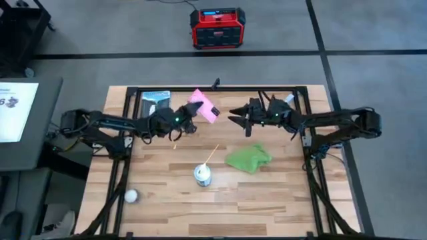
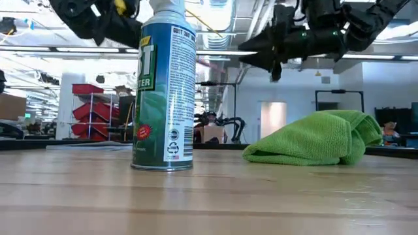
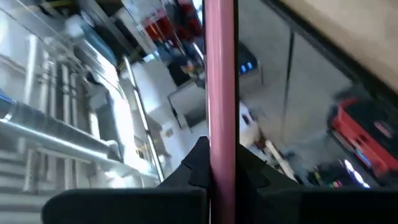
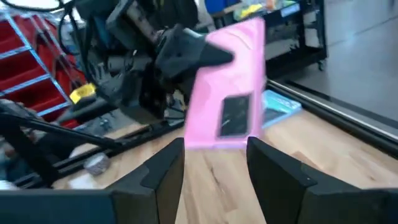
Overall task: Apply microfiber cloth
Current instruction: Spray the back of the black cellphone with the white spray bottle
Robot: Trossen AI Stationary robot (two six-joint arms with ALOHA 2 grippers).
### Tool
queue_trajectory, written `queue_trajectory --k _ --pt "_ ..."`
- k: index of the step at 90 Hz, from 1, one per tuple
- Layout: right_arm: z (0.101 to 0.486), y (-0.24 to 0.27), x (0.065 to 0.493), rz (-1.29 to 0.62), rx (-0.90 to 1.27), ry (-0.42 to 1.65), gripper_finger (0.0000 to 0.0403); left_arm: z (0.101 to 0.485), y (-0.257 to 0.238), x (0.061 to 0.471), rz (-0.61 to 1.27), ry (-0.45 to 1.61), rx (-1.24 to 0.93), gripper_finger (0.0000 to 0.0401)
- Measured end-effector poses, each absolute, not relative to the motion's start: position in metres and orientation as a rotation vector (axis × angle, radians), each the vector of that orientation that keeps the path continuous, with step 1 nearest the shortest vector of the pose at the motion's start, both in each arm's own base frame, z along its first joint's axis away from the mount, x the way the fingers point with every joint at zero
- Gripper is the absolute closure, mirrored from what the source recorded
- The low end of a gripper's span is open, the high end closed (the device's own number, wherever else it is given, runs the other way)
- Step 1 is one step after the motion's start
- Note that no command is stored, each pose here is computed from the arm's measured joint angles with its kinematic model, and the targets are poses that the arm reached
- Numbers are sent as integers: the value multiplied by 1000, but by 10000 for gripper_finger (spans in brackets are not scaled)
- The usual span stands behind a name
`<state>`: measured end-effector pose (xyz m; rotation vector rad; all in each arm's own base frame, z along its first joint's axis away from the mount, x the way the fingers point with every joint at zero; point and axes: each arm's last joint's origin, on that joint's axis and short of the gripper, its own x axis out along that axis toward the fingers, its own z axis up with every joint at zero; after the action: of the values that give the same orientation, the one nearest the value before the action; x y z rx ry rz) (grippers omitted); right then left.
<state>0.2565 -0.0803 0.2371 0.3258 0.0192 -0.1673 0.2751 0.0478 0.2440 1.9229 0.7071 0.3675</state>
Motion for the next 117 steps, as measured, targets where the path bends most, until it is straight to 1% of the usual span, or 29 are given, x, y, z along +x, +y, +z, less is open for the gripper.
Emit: queue_trajectory --k 19,32,48,73,82,98,117 --pt "239 -85 250 -70 380 55 243 255 16 274 340 527 1921 397" --pt "239 -83 250 29 417 68 243 255 6 275 300 479 1977 397" --pt "240 -83 249 89 462 78 243 250 4 278 252 508 2100 397" --pt "251 -85 255 123 442 25 243 255 6 278 296 510 2191 397" --pt "259 -88 268 143 429 15 243 257 12 279 306 528 2182 397" --pt "261 -100 290 167 418 86 243 265 20 280 343 554 2189 397" --pt "272 -119 287 118 365 68 243 271 20 281 382 528 2218 397"
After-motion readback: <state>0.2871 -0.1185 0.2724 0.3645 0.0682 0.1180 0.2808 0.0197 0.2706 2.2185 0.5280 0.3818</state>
